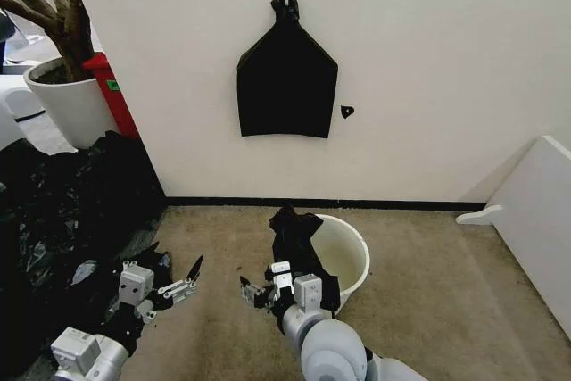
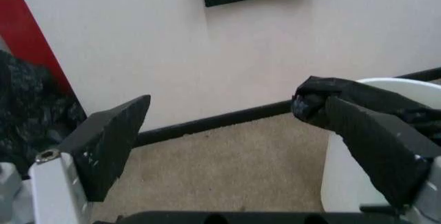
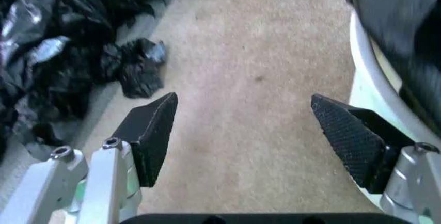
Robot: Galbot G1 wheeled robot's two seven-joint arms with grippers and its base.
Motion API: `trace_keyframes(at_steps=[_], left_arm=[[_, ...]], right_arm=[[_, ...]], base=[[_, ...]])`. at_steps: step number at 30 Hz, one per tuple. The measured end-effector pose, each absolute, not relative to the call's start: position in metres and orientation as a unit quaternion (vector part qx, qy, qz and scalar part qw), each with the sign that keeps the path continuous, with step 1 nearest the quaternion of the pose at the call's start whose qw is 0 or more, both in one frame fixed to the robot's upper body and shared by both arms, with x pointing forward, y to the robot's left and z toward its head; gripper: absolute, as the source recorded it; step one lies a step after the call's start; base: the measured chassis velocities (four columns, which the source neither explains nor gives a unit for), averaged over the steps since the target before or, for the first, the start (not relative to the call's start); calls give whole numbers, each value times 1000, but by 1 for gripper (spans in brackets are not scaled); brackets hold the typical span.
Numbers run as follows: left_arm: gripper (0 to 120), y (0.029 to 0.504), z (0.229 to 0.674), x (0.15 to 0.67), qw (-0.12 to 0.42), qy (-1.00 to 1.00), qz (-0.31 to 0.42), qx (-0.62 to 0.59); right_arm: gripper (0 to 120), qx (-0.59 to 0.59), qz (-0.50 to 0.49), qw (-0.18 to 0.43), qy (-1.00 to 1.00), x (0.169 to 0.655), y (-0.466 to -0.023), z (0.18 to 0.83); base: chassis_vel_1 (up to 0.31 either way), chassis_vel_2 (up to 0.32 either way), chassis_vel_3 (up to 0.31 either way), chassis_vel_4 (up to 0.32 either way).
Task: Place the garbage bag over the trash bin.
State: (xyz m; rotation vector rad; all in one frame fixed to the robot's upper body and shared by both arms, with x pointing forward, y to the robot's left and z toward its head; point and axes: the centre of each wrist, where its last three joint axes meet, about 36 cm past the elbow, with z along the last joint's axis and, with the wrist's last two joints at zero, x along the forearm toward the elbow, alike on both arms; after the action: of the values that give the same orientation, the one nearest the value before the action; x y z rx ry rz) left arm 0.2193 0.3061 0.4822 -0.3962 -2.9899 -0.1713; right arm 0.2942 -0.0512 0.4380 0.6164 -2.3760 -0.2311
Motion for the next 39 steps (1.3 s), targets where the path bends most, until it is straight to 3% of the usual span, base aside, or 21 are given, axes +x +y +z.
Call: trace_keyframes(at_steps=[9, 15, 20, 27, 34, 39], left_arm=[[100, 306, 483, 221, 59, -988, -54, -130], [100, 302, 490, 238, 68, -988, -42, -129], [100, 282, 490, 259, 116, -985, -6, -130], [100, 266, 487, 289, 204, -970, 39, -128], [100, 210, 480, 325, 239, -954, 85, -159], [100, 178, 494, 347, 269, -948, 77, -155]], right_arm=[[73, 248, -90, 295, -918, 284, -60, 452], [96, 239, -94, 194, -947, 307, -120, 500], [100, 188, -75, 155, -967, 326, -177, 522], [100, 128, -64, 167, -975, 360, -216, 510], [100, 91, -62, 185, -977, 363, -229, 493], [100, 76, -68, 188, -977, 365, -230, 486]], base=[[0, 0, 0, 0], [0, 0, 0, 0], [0, 0, 0, 0], [0, 0, 0, 0], [0, 0, 0, 0], [0, 0, 0, 0]])
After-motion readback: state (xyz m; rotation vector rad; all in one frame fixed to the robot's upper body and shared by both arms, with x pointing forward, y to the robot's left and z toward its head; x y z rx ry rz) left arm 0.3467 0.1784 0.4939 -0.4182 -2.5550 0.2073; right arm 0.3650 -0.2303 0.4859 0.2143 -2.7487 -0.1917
